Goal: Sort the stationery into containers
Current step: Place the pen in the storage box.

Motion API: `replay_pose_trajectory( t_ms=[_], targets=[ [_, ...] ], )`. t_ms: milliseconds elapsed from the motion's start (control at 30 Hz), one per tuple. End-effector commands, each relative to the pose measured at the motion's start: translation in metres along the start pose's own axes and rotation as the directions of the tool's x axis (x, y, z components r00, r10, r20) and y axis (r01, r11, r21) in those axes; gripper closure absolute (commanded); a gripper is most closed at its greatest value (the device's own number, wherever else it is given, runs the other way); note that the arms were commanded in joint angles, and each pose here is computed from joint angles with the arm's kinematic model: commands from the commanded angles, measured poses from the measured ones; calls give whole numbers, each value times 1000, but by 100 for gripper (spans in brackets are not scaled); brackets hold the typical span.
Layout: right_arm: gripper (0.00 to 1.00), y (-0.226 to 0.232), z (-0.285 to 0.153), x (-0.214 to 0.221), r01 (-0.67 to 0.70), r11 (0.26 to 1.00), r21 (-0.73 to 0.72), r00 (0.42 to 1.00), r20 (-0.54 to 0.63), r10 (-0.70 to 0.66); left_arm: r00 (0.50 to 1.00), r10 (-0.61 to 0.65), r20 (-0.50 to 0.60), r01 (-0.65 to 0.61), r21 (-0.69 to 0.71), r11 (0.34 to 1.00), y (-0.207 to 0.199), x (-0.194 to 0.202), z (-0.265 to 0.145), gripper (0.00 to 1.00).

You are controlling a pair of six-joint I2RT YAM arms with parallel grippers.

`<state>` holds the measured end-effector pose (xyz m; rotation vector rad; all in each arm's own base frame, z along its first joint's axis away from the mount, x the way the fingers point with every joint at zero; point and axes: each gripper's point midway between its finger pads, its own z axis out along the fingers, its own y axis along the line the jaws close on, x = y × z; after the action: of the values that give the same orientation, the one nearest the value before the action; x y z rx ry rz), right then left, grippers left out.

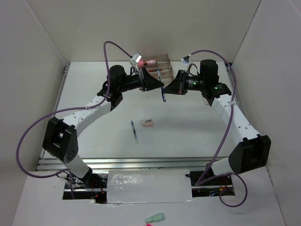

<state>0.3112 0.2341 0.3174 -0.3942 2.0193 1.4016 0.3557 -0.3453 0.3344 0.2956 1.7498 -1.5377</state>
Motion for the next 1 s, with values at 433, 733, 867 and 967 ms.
replay_pose_trajectory(
  t_ms=[433, 733, 867, 967],
  targets=[
    [48, -53, -60, -23, 50, 974, 220, 992, 100, -74, 683, 680, -267, -720, -404, 565, 90, -101, 16, 100],
    [48, -96, -107, 0, 70, 919, 387, 988, 102, -118, 201, 814, -545, -876, -472, -100, 209, -159, 31, 100],
    [48, -109, -107, 20, 45, 916, 399, 994, 70, -80, 141, 815, -562, -881, -446, -156, 247, -166, 51, 100],
    [49, -117, -105, 29, 26, 915, 402, 997, 52, -52, 93, 827, -555, -877, -438, -196, 268, -168, 62, 100]
  ],
)
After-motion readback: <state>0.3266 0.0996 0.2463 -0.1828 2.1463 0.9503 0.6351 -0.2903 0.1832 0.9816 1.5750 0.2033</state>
